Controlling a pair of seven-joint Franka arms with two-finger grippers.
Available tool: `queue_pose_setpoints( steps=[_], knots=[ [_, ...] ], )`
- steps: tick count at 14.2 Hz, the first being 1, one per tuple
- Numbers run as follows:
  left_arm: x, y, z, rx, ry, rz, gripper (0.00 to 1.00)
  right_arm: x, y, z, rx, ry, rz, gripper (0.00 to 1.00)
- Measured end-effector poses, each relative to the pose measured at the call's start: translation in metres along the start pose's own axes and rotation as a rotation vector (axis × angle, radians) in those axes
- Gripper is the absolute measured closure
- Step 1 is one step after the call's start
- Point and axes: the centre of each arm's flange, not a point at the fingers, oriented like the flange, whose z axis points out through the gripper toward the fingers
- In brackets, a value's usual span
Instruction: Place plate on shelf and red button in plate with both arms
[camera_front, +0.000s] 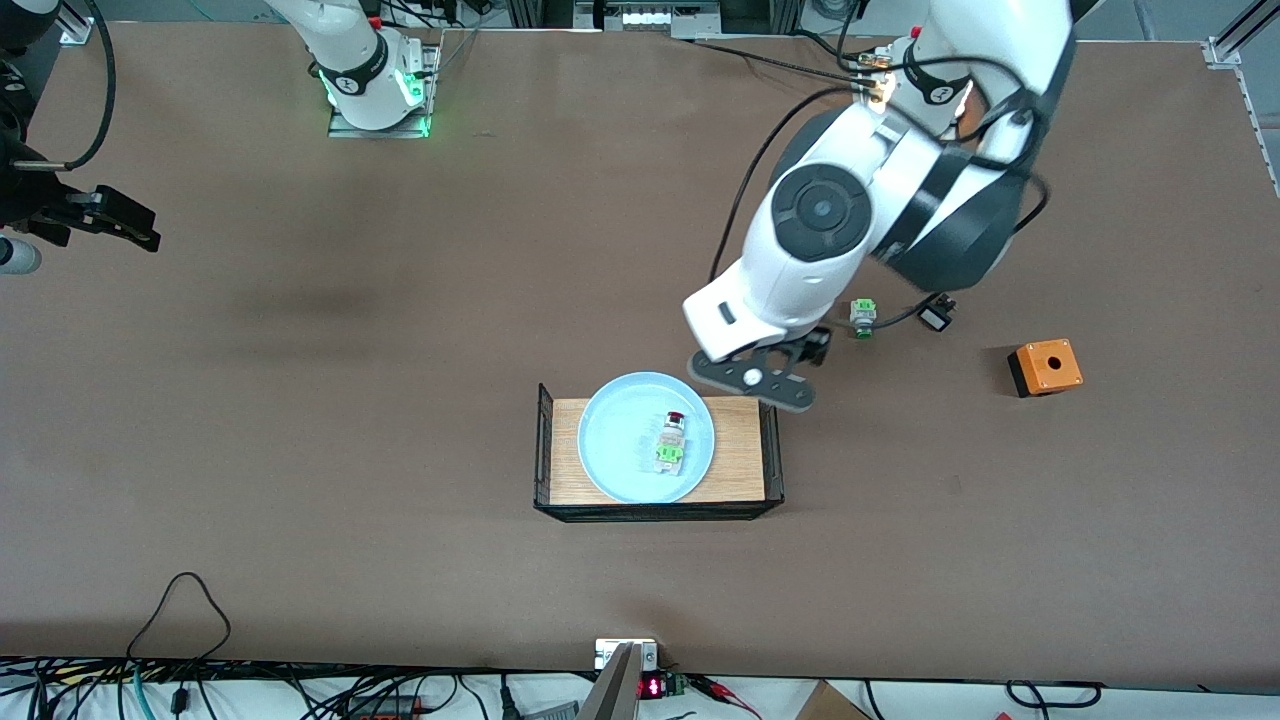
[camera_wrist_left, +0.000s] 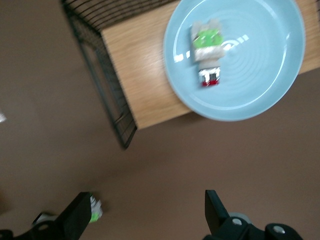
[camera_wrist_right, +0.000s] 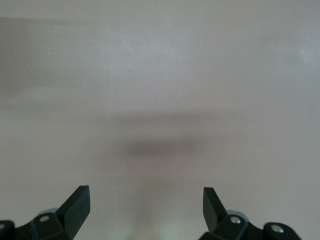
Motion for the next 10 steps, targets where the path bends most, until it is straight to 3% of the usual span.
queue_pose_setpoints(
  steps=[4,7,10],
  knots=[
    [-0.022,-0.071,-0.024,0.068,-0.123,-0.103,0.0,0.0,0.0,0.0,0.0,0.0,0.0,0.0],
    [-0.037,-0.135,-0.054,0.062,-0.129,-0.191,0.0,0.0,0.0,0.0,0.0,0.001,0.0,0.0],
    [-0.07,-0.137,-0.083,0.081,-0.121,-0.191,0.0,0.0,0.0,0.0,0.0,0.001,0.0,0.0]
  ],
)
